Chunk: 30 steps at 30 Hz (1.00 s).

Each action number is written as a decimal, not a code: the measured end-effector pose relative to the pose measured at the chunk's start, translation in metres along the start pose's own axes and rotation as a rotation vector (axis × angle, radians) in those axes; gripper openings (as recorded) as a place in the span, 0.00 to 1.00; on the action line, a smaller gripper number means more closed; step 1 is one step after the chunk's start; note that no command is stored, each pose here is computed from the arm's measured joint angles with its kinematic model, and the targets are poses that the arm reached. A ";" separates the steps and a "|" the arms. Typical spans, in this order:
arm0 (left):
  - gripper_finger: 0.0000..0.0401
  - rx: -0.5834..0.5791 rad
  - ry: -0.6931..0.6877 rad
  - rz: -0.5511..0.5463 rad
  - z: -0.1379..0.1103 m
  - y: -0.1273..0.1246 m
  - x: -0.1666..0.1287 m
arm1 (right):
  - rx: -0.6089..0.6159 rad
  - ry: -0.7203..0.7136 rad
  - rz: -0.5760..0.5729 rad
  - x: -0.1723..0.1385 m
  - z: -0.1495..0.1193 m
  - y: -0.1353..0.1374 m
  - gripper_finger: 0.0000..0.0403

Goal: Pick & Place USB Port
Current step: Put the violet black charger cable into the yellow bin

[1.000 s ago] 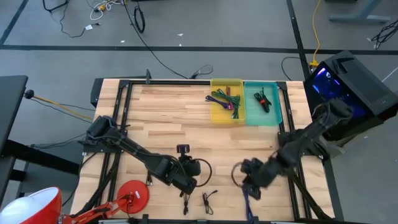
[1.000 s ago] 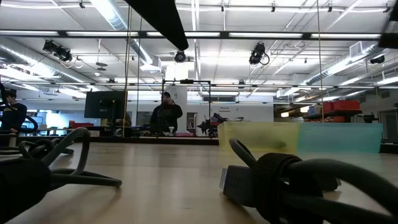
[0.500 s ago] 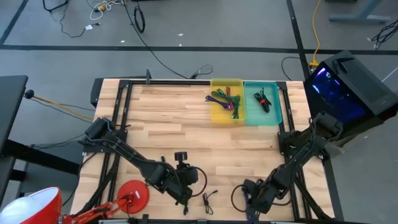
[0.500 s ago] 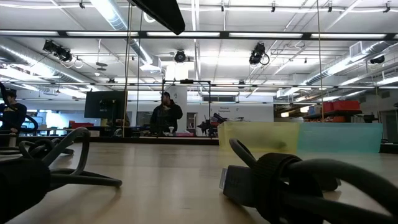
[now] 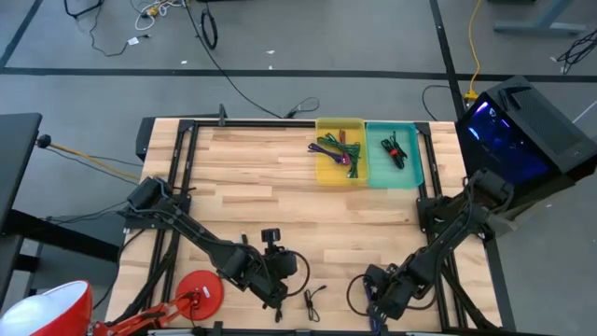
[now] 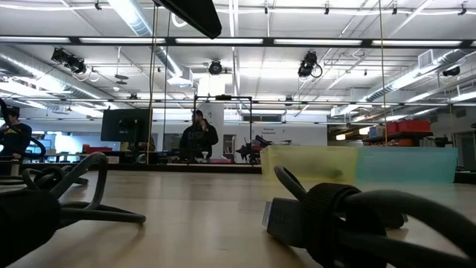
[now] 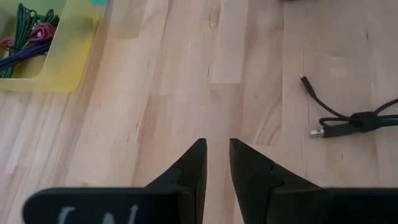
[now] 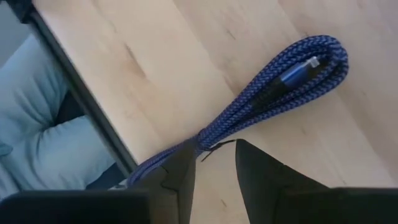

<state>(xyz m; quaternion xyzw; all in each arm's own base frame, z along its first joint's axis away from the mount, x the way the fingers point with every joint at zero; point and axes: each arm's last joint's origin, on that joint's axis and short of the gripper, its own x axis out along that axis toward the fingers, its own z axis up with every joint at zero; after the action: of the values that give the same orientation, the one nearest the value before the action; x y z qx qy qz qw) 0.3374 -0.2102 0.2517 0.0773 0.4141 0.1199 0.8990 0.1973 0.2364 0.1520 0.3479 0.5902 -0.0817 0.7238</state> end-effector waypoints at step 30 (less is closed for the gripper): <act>0.18 -0.001 -0.002 0.000 0.000 0.000 0.000 | 0.001 -0.033 -0.056 0.035 0.010 -0.004 0.26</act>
<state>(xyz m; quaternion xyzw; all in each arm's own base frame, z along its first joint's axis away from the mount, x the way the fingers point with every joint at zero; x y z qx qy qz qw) 0.3375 -0.2103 0.2518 0.0768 0.4132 0.1203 0.8994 0.2130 0.2376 0.1194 0.3301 0.5879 -0.1078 0.7306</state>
